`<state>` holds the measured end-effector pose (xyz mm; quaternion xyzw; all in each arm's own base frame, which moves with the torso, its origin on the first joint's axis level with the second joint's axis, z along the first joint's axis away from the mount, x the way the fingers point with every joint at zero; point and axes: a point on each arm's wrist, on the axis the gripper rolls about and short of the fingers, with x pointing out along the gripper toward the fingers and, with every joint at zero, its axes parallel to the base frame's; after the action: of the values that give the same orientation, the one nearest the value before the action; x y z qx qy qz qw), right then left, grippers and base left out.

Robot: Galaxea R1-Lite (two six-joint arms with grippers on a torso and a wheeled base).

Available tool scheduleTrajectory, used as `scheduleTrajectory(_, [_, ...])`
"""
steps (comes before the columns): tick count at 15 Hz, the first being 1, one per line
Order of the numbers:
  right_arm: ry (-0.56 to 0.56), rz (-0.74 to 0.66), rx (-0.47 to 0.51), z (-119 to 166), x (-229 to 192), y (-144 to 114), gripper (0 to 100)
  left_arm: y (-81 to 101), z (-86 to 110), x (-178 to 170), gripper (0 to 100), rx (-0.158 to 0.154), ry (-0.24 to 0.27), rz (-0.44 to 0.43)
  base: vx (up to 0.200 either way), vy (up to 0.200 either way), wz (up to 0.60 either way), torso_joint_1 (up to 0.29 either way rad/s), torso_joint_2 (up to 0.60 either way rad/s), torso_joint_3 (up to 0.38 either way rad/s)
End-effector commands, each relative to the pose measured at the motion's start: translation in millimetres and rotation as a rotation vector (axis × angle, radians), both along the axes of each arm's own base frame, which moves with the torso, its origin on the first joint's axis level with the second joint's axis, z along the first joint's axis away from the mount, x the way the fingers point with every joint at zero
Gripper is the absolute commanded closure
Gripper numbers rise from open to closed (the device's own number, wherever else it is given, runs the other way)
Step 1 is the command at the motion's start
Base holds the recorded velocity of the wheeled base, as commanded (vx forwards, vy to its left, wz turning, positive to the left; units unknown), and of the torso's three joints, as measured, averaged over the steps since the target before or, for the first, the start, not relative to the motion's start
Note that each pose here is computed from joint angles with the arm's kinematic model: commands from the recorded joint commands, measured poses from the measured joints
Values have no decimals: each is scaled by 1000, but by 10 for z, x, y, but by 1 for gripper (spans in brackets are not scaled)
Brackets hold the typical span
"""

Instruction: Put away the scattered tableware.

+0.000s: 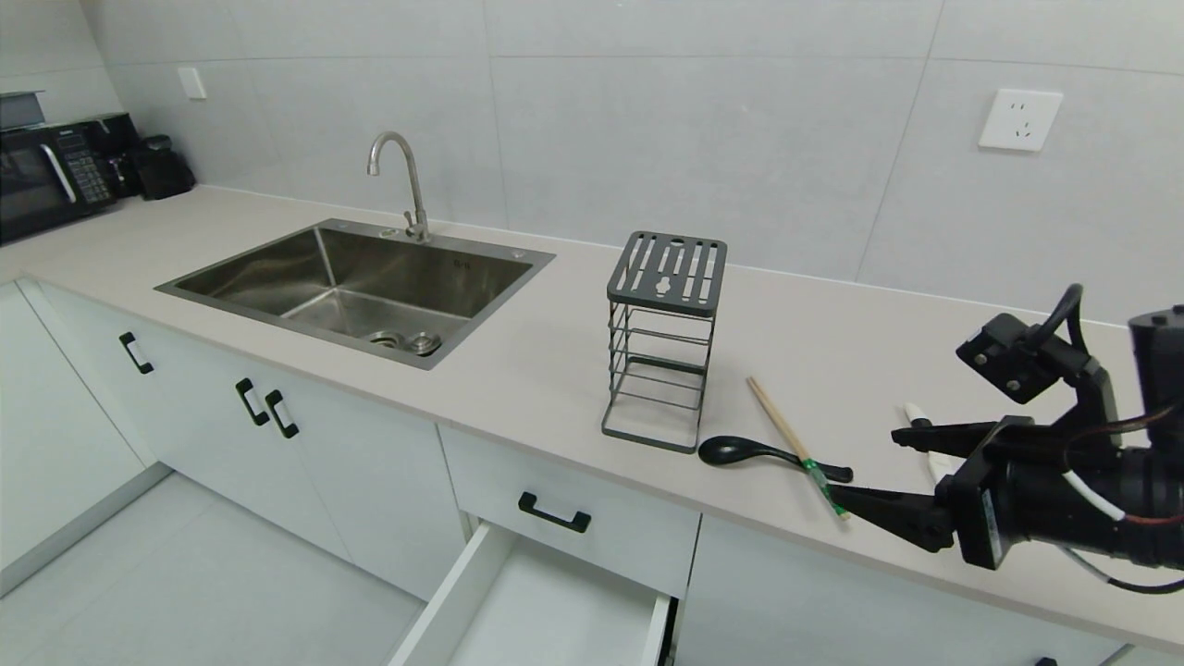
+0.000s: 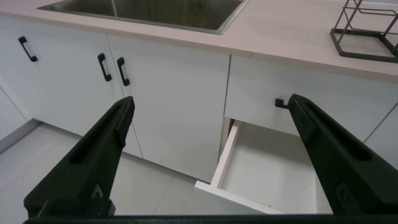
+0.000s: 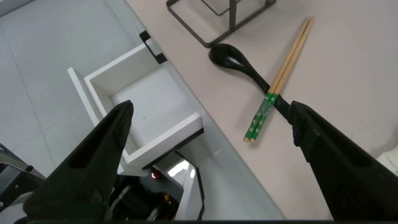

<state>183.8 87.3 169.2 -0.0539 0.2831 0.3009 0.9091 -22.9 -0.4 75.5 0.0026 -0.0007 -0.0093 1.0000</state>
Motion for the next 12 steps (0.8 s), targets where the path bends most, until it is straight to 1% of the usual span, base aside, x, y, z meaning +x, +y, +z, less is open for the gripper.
scheduleTrajectory(1, [10,2,-6,-33,-11,-4,0,0,0,1,0,-1,1,0,0,0,0,0,0,0])
scheduleTrajectory(8, [8,16,-10,-34,-7,25,0,0,0,1,0,-1,1,0,0,0,0,0,0,0])
scheduleTrajectory(11, [9,56,-9,-27,-42,125,0,0,0,1,0,-1,1,0,0,0,0,0,0,0])
scheduleTrajectory(12, [8,38,-22,-38,-49,119,0,0,0,1,0,-1,1,0,0,0,0,0,0,0])
